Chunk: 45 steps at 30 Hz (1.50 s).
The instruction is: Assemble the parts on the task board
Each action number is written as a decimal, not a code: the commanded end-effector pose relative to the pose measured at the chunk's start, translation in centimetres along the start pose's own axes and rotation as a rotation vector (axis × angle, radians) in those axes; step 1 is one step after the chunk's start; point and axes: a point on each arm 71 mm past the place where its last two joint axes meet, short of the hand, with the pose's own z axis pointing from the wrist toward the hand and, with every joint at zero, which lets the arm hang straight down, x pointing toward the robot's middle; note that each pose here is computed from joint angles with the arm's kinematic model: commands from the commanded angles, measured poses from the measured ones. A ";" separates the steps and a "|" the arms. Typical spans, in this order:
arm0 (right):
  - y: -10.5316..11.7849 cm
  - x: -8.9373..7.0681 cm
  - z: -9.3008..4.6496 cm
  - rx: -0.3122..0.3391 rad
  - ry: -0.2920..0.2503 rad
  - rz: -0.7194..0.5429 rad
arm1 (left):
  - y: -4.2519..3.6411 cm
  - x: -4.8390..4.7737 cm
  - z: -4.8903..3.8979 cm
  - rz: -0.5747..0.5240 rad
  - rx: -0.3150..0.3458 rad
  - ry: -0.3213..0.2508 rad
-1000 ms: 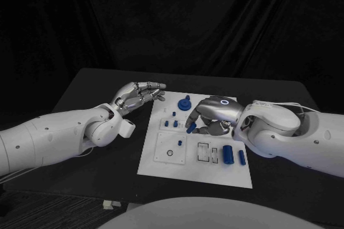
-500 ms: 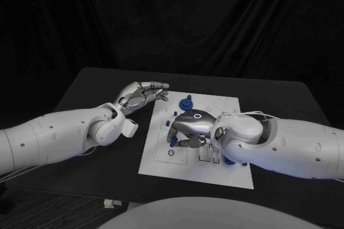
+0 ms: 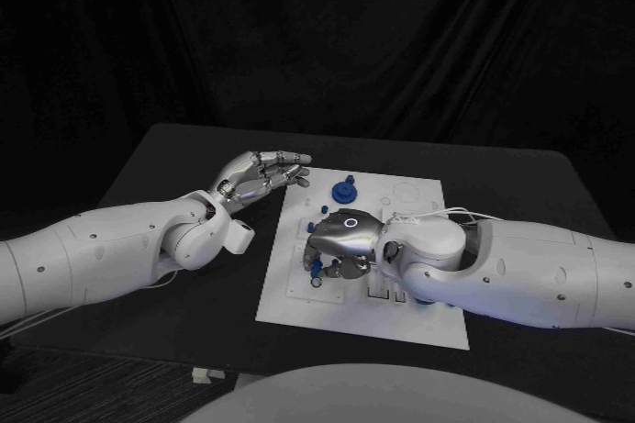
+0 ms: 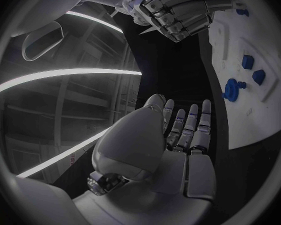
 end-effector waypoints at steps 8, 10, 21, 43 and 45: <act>0.2 0.6 0.0 0.018 0.039 -0.018 | 0.01 0.20 0.11 -0.017 0.006 0.011; 0.2 0.7 0.0 0.018 0.041 -0.016 | 0.02 0.22 0.13 -0.017 0.006 0.012; 0.3 1.5 -0.1 0.021 0.052 -0.002 | 0.05 0.24 0.16 -0.018 0.005 0.014; 0.6 1.9 0.3 0.014 0.024 0.008 | 0.23 0.31 0.28 -0.023 0.001 0.020; 0.6 1.9 0.3 0.013 0.020 0.008 | 0.25 0.31 0.28 -0.023 0.000 0.021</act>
